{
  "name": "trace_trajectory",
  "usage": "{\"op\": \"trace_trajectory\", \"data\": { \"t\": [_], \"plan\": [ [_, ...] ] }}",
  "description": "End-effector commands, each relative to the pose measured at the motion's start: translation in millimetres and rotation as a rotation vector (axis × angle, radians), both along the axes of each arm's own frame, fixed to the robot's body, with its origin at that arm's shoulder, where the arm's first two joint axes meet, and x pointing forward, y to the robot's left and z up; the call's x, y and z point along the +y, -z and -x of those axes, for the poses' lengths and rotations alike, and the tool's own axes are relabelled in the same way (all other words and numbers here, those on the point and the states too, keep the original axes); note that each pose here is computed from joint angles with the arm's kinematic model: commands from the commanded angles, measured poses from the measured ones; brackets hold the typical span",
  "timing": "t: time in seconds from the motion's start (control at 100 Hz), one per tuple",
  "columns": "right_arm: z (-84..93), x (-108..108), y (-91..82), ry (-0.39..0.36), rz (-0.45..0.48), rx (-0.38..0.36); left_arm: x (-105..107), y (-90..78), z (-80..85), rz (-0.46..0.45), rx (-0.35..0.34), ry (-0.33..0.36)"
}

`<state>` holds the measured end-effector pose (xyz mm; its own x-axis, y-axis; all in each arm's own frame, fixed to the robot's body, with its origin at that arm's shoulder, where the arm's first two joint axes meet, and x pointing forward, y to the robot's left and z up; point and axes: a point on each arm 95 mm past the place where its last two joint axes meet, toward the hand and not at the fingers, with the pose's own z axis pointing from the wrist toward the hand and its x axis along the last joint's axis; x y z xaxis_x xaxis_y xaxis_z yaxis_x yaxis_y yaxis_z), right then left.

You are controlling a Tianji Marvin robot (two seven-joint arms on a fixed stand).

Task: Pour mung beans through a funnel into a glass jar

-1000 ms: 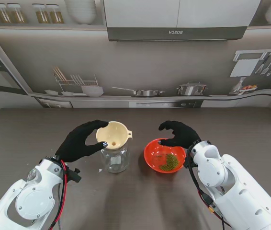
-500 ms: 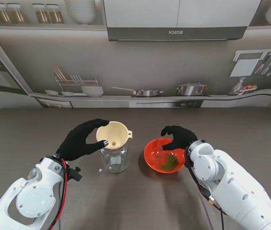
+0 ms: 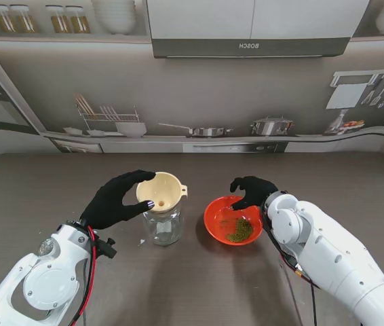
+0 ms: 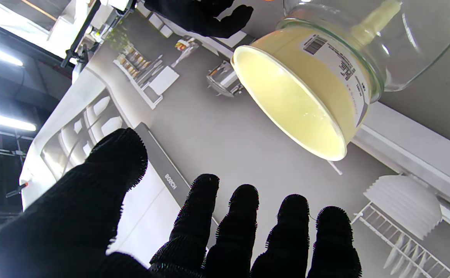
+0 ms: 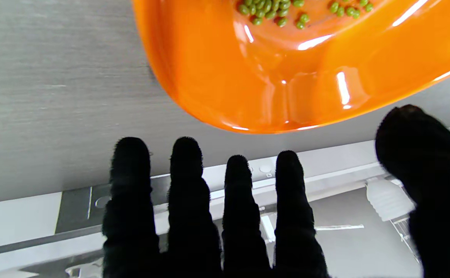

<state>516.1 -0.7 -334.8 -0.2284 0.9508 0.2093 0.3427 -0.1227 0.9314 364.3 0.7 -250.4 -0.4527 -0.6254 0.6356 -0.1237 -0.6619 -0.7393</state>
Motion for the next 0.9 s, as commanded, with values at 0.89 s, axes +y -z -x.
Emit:
{"op": "trace_trajectory", "data": {
  "t": [0.89],
  "plan": [
    [-27.3,21,15.0,-0.058,0.124,0.076,-4,2.3,-0.8,0.003,0.042,0.02]
  ]
}}
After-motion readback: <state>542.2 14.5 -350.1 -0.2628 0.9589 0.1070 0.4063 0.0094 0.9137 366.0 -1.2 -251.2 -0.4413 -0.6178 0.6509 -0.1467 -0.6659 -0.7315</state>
